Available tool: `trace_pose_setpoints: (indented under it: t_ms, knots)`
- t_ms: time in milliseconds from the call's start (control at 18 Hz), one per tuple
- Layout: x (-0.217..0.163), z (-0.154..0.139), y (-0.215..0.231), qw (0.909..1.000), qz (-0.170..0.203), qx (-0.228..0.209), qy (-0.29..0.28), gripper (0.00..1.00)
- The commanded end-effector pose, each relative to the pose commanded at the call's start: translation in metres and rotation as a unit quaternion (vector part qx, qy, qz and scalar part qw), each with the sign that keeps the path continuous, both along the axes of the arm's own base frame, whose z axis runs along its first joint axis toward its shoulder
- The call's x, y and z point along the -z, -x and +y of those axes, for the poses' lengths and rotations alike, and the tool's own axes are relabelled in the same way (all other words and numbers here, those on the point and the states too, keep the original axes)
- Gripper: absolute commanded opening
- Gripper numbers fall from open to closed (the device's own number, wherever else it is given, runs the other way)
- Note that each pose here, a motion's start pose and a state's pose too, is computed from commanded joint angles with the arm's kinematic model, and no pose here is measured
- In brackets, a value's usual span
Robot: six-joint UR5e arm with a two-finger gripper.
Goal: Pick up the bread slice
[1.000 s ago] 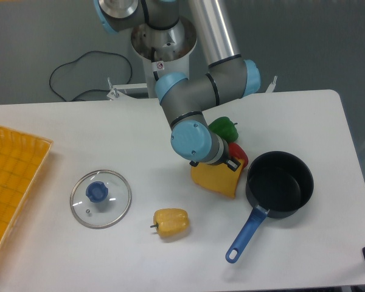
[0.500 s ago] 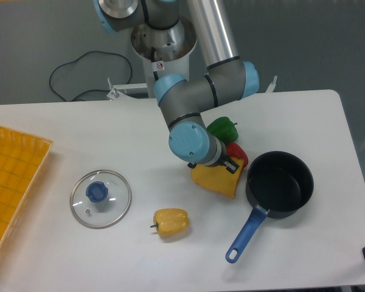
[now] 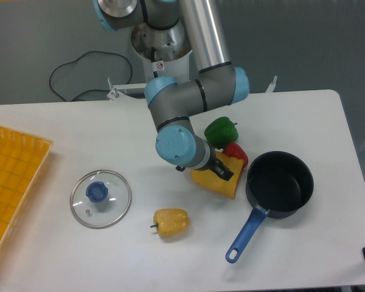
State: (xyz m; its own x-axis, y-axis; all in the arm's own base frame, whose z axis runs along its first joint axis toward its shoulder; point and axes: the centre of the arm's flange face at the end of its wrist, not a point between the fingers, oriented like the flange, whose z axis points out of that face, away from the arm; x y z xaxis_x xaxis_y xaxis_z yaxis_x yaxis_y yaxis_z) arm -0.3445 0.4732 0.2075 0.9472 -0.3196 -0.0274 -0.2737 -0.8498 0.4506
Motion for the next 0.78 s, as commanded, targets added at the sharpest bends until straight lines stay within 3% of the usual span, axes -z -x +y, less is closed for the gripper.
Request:
trace_pose_setpoints:
  t_ms: [778]
  knots:
    - [0.024, -0.001, 0.002, 0.9999, 0.010, -0.004, 0.003, 1.00]
